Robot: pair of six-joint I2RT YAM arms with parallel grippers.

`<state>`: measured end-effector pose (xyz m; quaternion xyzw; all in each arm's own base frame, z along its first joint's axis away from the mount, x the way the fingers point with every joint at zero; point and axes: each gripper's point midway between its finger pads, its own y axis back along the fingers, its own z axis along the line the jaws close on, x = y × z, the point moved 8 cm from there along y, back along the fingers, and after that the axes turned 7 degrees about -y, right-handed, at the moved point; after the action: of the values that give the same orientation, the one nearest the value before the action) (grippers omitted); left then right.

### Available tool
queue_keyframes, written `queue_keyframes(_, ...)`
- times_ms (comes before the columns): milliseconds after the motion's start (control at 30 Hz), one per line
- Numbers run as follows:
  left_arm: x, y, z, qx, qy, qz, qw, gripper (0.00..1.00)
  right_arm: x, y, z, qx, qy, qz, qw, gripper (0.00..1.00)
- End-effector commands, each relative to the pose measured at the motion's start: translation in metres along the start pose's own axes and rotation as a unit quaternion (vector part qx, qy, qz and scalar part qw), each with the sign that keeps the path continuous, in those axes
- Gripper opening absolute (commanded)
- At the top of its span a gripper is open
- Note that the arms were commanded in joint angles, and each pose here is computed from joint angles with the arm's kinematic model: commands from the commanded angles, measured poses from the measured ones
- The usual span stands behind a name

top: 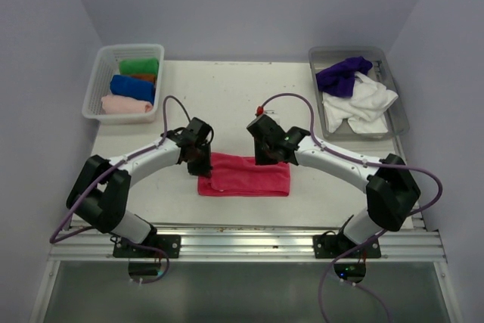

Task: Roll the towels
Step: Fold the towel

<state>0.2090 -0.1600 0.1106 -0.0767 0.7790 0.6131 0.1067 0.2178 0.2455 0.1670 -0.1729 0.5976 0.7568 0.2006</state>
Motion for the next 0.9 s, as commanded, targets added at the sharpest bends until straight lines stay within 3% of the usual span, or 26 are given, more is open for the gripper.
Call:
queue_keyframes(0,-0.010,0.007,-0.008,0.012,0.002,-0.026,1.000,0.00,-0.009,0.013,-0.001,-0.008,-0.012,-0.032,0.999,0.25)
queue_keyframes(200,-0.020,0.051,-0.012,0.022,-0.002,-0.087,0.996,0.00,-0.007,0.008,-0.010,-0.003,-0.012,-0.017,1.000,0.25)
queue_keyframes(500,0.008,0.027,0.008,0.034,0.014,-0.031,0.999,0.00,-0.021,-0.016,-0.029,0.028,-0.013,-0.005,1.000,0.26)
queue_keyframes(700,0.010,0.019,0.010,0.032,0.015,-0.022,0.999,0.00,-0.026,-0.029,-0.040,0.071,0.000,0.008,0.997,0.31)
queue_keyframes(867,0.010,0.016,0.009,0.035,0.015,-0.019,0.999,0.00,-0.026,-0.042,-0.045,0.097,0.017,0.019,0.995,0.46)
